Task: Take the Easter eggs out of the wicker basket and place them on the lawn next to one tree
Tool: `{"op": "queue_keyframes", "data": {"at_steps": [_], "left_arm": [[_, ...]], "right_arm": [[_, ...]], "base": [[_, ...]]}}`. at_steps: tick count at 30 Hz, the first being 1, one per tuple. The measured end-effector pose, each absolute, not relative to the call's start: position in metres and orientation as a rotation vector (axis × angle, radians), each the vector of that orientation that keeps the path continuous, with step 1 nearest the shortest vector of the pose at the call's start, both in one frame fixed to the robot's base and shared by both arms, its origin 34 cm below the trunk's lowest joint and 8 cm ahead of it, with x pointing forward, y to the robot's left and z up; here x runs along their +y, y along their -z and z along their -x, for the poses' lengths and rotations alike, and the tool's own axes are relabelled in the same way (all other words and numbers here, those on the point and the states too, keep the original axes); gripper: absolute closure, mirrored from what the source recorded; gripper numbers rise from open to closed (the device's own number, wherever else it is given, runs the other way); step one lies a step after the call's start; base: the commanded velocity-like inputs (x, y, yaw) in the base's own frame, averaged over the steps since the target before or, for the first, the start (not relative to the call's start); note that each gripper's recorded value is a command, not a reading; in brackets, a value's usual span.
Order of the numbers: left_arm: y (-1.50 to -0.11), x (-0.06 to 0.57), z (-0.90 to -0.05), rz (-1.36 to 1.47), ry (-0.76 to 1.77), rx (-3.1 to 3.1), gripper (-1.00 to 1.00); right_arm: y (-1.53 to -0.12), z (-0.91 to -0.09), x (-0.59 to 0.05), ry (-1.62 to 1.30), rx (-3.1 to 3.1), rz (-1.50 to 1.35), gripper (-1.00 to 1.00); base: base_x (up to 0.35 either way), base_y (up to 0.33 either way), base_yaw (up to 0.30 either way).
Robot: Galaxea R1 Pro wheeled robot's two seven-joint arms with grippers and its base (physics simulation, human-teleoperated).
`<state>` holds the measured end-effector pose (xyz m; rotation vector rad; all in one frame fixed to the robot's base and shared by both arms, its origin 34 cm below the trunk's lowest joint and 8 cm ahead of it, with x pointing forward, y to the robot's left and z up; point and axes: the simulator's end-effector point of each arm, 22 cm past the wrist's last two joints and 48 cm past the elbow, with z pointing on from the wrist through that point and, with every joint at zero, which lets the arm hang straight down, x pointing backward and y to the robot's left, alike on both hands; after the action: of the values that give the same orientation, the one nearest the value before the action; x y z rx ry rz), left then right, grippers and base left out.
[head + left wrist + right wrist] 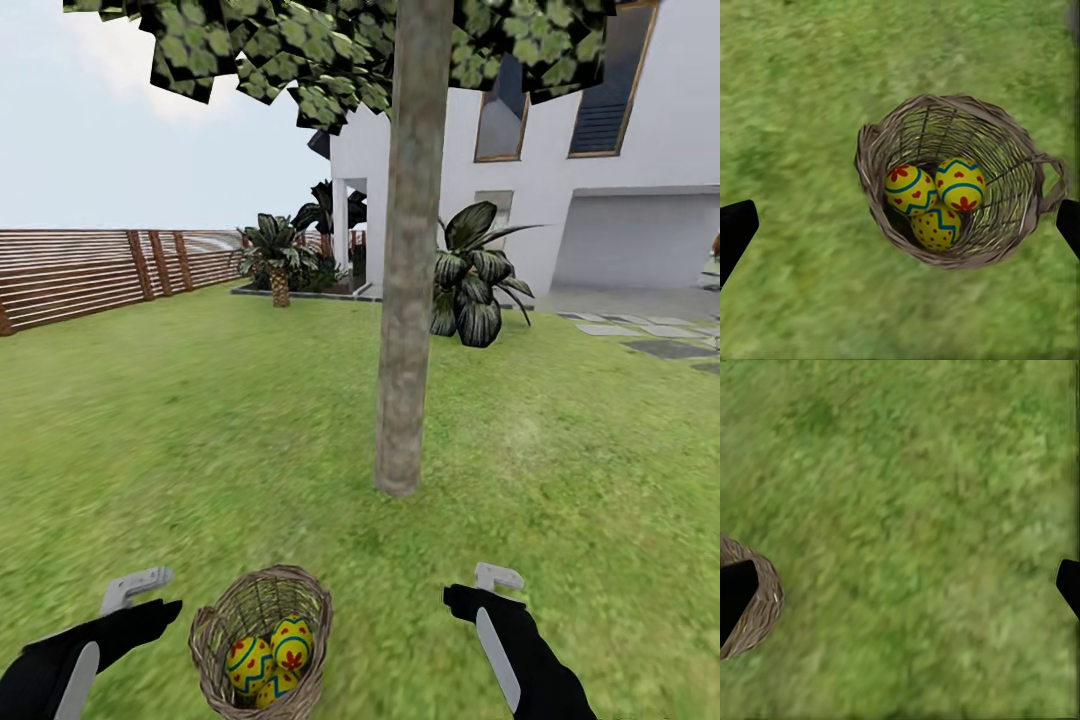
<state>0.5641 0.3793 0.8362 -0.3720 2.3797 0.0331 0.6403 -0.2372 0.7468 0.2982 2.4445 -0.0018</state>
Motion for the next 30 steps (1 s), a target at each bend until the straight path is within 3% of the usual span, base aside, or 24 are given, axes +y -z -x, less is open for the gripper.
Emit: {"op": "queue_keyframes", "data": {"at_steps": [8,30], "left_arm": [[-0.849,0.378,-0.564,0.367,-0.035,2.374,-1.00],[-0.876,0.362,-0.564,0.319,-0.026,2.387,-1.00]], "right_arm": [[-0.760,-0.640,-0.237,0.000,2.439,-0.297,-1.00],[-0.789,-0.637,-0.238,0.002,2.434,-0.299,-1.00]], "base": [[0.000,0.000,-0.099],[0.000,0.000,-0.004]]}}
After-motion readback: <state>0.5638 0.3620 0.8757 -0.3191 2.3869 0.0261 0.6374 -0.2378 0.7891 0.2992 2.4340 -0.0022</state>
